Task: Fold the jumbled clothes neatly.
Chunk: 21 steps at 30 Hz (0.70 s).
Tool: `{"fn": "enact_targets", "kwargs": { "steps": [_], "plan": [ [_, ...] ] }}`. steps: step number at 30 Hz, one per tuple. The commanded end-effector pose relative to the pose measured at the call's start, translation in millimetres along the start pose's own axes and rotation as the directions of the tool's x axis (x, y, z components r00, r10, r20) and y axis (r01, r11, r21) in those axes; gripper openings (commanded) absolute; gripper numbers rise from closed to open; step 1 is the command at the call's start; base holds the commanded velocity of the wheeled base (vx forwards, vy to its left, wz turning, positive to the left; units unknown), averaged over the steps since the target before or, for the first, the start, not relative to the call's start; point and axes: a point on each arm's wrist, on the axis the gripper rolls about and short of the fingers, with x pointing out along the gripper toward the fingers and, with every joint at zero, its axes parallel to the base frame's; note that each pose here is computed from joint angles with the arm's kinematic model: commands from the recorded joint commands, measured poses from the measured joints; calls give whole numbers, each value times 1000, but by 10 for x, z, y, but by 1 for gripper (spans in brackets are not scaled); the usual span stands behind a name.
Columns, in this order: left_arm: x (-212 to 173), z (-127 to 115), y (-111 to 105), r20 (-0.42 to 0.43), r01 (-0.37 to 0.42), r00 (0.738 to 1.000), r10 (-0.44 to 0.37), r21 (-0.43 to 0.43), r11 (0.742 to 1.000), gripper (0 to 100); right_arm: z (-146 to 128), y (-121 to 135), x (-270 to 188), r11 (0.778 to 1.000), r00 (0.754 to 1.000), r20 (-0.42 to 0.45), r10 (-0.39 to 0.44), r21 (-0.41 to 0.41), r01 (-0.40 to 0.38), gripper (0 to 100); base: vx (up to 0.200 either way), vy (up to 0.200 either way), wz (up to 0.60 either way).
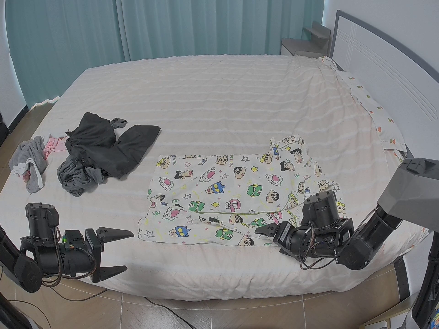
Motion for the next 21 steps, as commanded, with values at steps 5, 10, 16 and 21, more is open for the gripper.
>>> {"fn": "enact_targets", "kwargs": {
  "steps": [5, 10, 16, 21],
  "plan": [
    [9, 5, 8, -1, -3, 1000, 3, -3, 1000, 100, 4, -15, 205, 1000, 1000, 1, -17, 6, 17, 100, 0, 0, 0],
    [9, 5, 7, -1, -2, 1000, 2, -2, 1000, 100, 61, -39, 336, 999, 998, 46, -41, 13, 41, 100, 0, 0, 0],
    [11, 6, 9, -1, -3, 1000, 3, -3, 1000, 100, 143, -74, 408, 998, 994, 90, -57, 25, 55, 100, 0, 0, 0],
    [11, 6, 9, -1, -3, 1000, 3, -3, 1000, 100, 182, -26, 361, 999, 991, 121, -51, 20, 49, 100, 0, 0, 0]
  ]
}}
